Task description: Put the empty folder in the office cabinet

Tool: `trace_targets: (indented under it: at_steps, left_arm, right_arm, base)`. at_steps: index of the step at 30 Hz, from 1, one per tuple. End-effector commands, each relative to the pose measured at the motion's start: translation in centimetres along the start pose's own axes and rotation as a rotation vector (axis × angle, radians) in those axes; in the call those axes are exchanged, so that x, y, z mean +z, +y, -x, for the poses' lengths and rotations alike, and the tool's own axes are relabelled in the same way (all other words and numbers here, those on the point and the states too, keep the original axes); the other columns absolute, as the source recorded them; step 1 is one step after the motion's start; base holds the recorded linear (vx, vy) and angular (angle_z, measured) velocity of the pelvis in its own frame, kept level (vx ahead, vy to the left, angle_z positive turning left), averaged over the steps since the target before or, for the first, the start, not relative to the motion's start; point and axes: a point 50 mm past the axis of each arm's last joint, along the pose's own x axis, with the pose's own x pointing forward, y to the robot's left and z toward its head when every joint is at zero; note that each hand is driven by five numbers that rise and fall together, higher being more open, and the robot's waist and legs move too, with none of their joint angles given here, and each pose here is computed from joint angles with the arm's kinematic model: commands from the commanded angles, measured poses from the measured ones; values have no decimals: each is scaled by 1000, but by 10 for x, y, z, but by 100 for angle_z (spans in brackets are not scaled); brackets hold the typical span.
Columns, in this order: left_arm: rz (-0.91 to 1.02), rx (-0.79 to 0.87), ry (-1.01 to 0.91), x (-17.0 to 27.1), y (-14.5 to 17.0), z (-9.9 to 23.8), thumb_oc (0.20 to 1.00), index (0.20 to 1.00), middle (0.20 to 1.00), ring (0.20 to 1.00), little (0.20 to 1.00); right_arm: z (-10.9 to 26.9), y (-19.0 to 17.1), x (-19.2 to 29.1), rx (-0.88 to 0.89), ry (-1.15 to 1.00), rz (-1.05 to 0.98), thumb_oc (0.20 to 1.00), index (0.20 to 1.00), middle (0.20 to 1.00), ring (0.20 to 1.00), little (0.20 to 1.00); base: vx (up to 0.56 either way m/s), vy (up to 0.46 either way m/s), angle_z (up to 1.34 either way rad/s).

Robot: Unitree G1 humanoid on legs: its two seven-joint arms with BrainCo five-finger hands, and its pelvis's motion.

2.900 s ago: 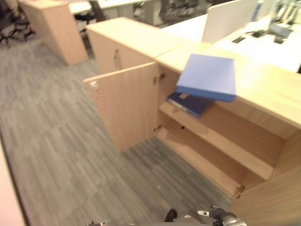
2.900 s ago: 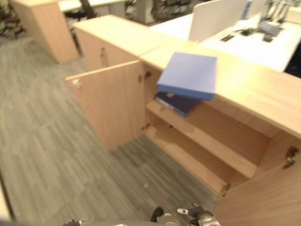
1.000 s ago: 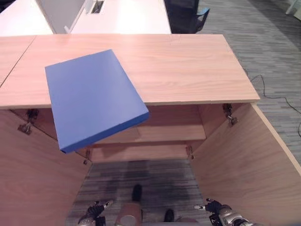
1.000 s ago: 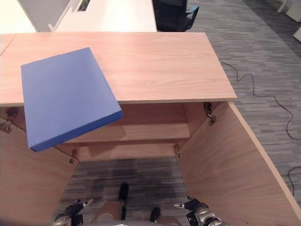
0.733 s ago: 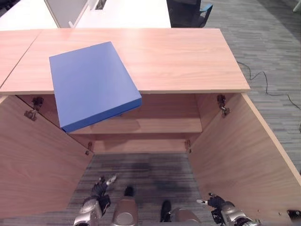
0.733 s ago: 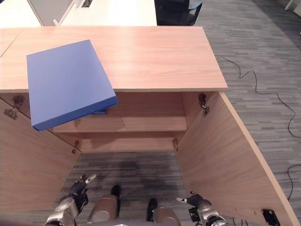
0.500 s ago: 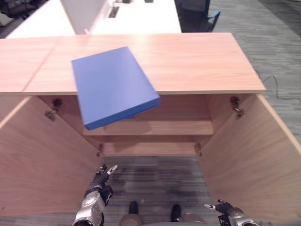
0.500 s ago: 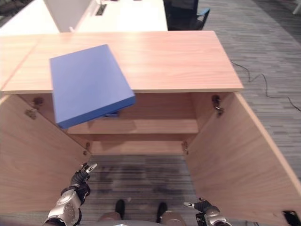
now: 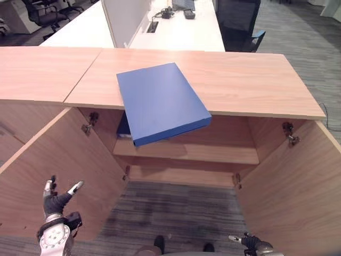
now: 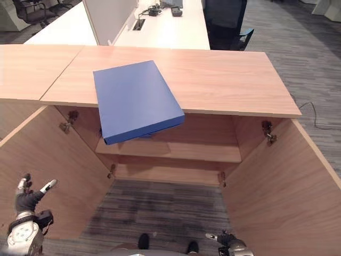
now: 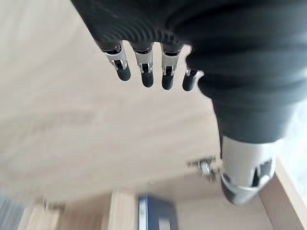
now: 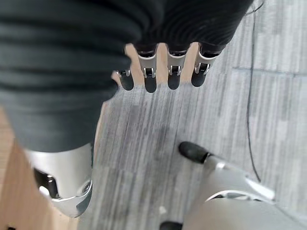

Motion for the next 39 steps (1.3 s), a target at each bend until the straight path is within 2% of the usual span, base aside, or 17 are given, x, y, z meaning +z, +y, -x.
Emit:
trace_targets:
  at_steps: [1,3,5,8,9,10,12,13,28,39]
  left_arm:
    - [-105,129,-348,67,20,-12,1000,1000,1000,1000,1000]
    - [-118,148,-403,79,21,-12,1000,1000,1000,1000,1000]
    - [-148,201,-576,113,20,-9,1000,1000,1000,1000,1000]
    - [-157,166,-765,150,9,-1,1000,1000,1000,1000,1000]
    - [-158,166,-766,151,9,-1,1000,1000,1000,1000,1000]
    - [-174,100,-891,174,-1,8,1000,1000,1000,1000,1000]
    - [-183,75,-943,183,-4,12,1000,1000,1000,1000,1000]
    - [-188,-2,-1038,201,-13,22,1000,1000,1000,1000,1000]
    - [-211,-276,-1296,251,-53,48,1000,1000,1000,1000,1000]
    - [-257,-461,-1553,284,-72,83,1000,1000,1000,1000,1000]
  right_arm:
    - [-2,10,11,5,-7,6,1000,1000,1000,1000,1000]
    - [-2,12,10,8,-4,9,1000,1000,1000,1000,1000]
    - [-2,17,5,13,5,32,1000,1000,1000,1000,1000]
    - [-2,21,4,21,7,68,1000,1000,1000,1000,1000]
    - [-2,22,5,21,6,66,1000,1000,1000,1000,1000]
    - [-2,22,4,24,13,87,1000,1000,1000,1000,1000]
    - [-2,23,4,27,17,95,1000,1000,1000,1000,1000]
    - [-2,23,3,33,25,107,1000,1000,1000,1000,1000]
    - [-2,21,4,62,45,170,1000,1000,1000,1000,1000]
    - [-2,18,0,60,56,209,1000,1000,1000,1000,1000]
  base:
    - [5,-44,2]
    - [-1,-31,1]
    - [18,-45,-2]
    - [16,-29,-1]
    - [0,0,0]
    - [0,0,0]
    - [0,0,0]
    - [0,0,0]
    - [1,-1,0]
    - [0,-2,-4]
